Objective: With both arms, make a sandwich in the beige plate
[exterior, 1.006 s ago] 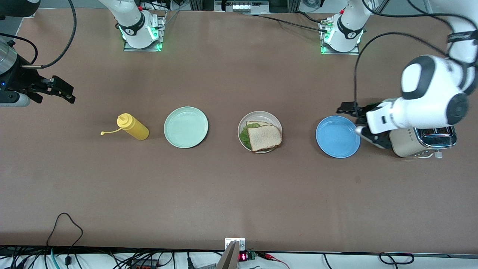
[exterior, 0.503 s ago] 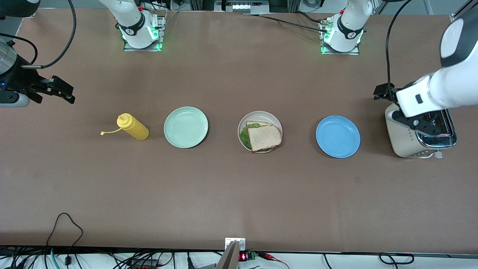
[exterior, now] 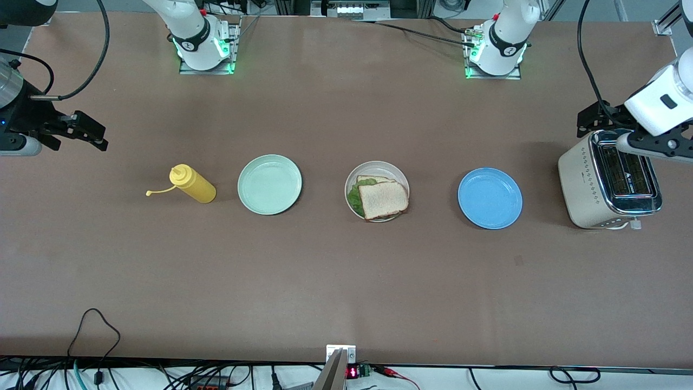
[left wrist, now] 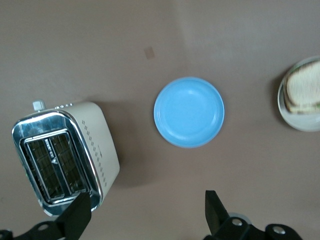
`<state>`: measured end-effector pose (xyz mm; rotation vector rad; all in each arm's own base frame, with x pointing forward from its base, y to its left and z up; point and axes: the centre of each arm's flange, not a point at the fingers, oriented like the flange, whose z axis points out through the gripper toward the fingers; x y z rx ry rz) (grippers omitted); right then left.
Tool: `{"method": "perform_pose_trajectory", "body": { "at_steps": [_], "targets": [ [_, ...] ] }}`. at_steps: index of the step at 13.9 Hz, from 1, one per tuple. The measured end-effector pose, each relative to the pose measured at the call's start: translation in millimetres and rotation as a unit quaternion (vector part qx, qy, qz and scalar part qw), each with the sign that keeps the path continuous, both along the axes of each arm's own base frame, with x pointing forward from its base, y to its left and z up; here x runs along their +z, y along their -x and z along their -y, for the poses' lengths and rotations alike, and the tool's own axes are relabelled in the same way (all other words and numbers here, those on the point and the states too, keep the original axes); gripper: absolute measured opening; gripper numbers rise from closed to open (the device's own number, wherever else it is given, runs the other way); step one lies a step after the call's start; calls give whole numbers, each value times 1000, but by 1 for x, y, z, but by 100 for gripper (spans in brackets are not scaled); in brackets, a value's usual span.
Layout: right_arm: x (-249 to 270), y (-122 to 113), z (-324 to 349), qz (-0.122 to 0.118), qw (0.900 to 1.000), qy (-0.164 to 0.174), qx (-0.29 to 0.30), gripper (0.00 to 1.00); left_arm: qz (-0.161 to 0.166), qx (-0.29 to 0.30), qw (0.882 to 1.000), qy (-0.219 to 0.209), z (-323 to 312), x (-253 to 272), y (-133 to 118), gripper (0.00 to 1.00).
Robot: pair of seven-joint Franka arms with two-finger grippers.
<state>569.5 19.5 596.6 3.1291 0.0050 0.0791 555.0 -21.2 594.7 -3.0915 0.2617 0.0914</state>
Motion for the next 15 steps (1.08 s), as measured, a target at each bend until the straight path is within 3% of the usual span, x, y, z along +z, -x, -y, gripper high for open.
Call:
{"method": "perform_pose_trajectory", "body": {
  "at_steps": [4,15],
  "targets": [
    [4,2,0,3,1000,-2,-1,100,6,10,1000,7,1,-4,13,100],
    [6,3,5,5,1000,-6,-7,100,4,15,999,34,9,0,17,100]
  ]
}}
